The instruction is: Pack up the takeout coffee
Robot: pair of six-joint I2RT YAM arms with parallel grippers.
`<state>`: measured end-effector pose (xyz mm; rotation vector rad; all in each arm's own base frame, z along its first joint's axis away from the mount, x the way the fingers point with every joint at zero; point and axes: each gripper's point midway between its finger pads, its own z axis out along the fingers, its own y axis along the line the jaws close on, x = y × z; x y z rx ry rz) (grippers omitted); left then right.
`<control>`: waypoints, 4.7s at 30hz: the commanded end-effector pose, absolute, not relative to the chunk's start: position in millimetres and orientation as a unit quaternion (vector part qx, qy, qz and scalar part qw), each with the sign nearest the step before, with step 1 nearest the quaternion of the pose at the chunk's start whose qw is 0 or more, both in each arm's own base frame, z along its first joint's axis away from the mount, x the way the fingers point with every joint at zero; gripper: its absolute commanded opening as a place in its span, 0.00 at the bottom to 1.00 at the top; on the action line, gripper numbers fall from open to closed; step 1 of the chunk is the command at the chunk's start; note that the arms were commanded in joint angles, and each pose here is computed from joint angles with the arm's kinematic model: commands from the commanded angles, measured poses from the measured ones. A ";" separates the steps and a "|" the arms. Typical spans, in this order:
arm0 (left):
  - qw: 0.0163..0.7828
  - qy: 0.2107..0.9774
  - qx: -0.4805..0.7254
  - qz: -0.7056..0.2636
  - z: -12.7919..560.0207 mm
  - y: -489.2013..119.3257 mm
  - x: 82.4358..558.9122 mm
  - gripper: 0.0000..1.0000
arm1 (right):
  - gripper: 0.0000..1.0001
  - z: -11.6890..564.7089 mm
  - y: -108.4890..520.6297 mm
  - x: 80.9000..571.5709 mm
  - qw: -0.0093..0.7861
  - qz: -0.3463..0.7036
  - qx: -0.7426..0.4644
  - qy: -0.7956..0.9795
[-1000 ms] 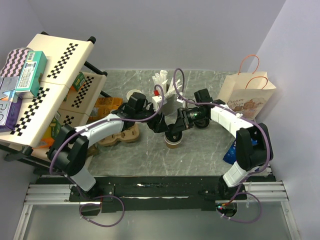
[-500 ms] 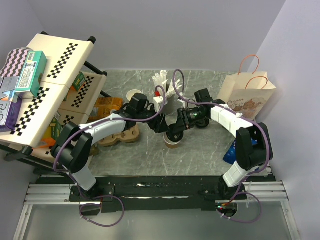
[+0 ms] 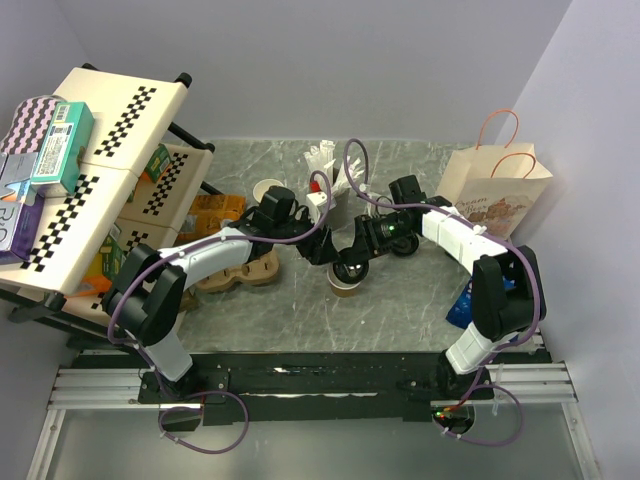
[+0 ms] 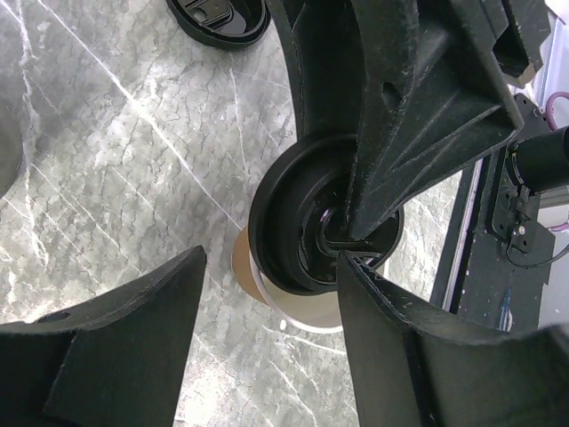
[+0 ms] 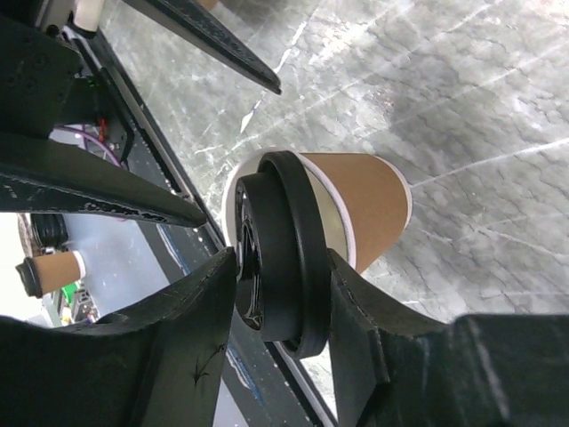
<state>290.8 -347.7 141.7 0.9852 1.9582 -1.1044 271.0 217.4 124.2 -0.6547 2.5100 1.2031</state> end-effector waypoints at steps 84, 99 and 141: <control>0.292 0.721 0.392 -0.491 132.8 -360.7 263.0 0.62 | 1.00 150.7 244.5 256.7 0.226 0.294 -0.405 0.836; 0.292 0.723 0.384 -0.494 137.6 -348.9 267.1 0.63 | 1.00 152.2 250.8 245.2 0.221 0.303 -0.416 0.828; 0.286 0.722 0.356 -0.519 156.9 -340.6 263.4 0.66 | 0.99 166.8 187.2 238.9 0.313 0.277 -0.459 0.784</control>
